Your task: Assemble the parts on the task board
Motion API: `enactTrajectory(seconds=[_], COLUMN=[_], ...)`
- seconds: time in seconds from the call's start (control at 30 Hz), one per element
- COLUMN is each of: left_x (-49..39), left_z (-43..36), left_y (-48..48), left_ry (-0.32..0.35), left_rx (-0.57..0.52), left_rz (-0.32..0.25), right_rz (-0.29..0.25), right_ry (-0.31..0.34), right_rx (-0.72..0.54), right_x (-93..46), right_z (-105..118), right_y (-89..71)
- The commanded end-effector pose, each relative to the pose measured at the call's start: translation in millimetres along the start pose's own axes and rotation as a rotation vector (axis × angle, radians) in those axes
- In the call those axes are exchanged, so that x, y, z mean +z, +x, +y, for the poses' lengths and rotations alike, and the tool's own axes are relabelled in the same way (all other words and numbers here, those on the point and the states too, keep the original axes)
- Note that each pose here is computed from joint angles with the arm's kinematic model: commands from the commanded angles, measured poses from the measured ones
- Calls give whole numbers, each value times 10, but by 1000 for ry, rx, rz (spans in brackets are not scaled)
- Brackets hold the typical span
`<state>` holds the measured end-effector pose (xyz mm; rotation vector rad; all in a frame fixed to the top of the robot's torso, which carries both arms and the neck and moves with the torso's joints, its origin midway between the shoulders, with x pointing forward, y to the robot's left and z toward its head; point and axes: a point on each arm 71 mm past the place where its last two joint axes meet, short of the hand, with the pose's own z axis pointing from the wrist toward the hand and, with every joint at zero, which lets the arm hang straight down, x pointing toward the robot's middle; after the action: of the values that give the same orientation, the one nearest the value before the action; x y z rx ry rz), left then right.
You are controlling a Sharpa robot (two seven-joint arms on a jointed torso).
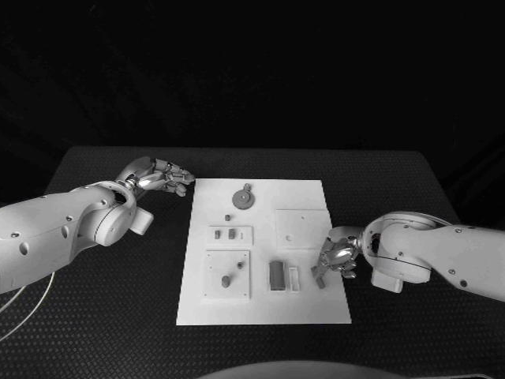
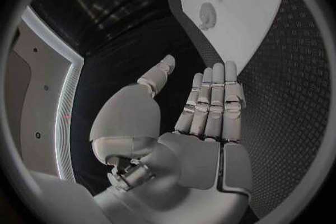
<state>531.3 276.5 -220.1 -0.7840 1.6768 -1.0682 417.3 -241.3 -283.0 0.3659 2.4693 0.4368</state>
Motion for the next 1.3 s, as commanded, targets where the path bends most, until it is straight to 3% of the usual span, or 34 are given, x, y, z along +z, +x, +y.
enactTrajectory(seconds=[0.03, 0.33, 0.8, 1.3], left_x=[2, 1, 1, 4], left_z=[-13, -14, -13, -17], left_y=[14, 16, 12, 18], left_ry=[5, 6, 6, 8], left_rx=[-8, -8, -8, -8], left_rz=[10, 11, 10, 11], right_rz=[44, 56, -2, 5], right_ry=[3, -21, -20, -36], right_rx=[157, 141, 24, 0], right_x=[3, -1, -10, -21], right_z=[7, 125, 117, 136], right_y=[42, 108, 73, 88])
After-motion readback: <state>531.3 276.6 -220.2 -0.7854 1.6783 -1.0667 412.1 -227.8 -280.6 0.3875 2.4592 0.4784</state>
